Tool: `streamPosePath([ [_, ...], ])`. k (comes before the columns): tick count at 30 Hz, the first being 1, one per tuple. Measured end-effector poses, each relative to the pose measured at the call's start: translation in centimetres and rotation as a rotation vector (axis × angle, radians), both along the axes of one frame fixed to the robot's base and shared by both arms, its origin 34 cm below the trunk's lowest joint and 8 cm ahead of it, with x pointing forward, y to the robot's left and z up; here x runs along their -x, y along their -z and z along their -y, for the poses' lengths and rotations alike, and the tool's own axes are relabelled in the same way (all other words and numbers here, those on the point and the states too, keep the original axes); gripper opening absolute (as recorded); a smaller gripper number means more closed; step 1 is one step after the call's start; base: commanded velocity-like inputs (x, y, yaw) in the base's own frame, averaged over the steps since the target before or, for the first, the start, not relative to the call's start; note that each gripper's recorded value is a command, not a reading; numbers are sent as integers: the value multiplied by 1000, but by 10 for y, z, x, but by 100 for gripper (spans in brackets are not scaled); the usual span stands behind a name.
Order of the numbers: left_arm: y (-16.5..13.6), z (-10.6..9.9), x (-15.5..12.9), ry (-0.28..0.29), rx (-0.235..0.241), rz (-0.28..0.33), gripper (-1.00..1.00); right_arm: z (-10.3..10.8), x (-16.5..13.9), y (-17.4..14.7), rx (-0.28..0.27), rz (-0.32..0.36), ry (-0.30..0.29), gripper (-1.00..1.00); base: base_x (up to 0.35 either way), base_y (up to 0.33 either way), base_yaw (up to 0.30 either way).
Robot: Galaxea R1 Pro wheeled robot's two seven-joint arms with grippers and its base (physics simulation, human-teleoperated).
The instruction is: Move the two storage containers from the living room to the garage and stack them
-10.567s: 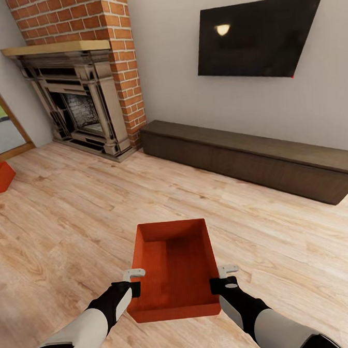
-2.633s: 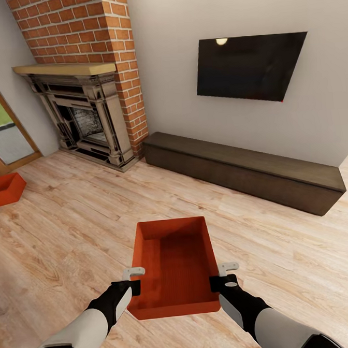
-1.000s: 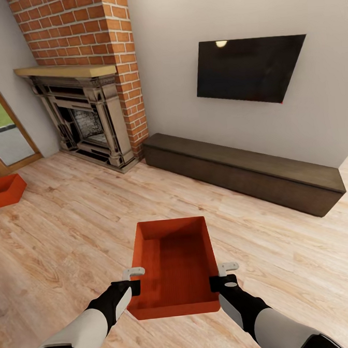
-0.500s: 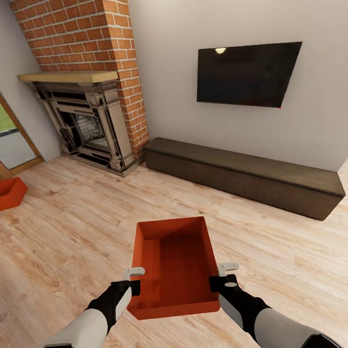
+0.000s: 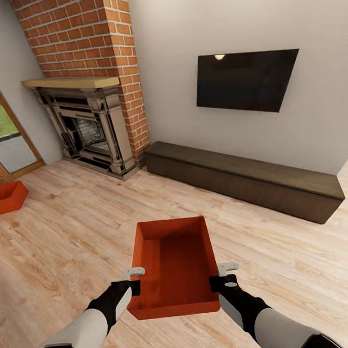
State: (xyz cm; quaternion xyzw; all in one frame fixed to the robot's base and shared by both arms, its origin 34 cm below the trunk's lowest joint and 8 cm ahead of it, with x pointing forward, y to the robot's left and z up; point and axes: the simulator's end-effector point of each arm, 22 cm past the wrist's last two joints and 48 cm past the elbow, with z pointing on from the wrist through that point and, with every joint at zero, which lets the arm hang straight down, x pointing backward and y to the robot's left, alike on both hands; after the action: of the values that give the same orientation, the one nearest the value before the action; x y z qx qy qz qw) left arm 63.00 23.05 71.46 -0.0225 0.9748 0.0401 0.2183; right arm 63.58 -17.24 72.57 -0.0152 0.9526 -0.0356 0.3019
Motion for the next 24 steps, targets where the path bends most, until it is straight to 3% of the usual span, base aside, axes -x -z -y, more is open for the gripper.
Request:
streamPosePath([
  [24, -20, -1, -10, 0, 0, 38, -100, -1, -10, -20, 0, 39, 1, -100, 0, 0, 0],
])
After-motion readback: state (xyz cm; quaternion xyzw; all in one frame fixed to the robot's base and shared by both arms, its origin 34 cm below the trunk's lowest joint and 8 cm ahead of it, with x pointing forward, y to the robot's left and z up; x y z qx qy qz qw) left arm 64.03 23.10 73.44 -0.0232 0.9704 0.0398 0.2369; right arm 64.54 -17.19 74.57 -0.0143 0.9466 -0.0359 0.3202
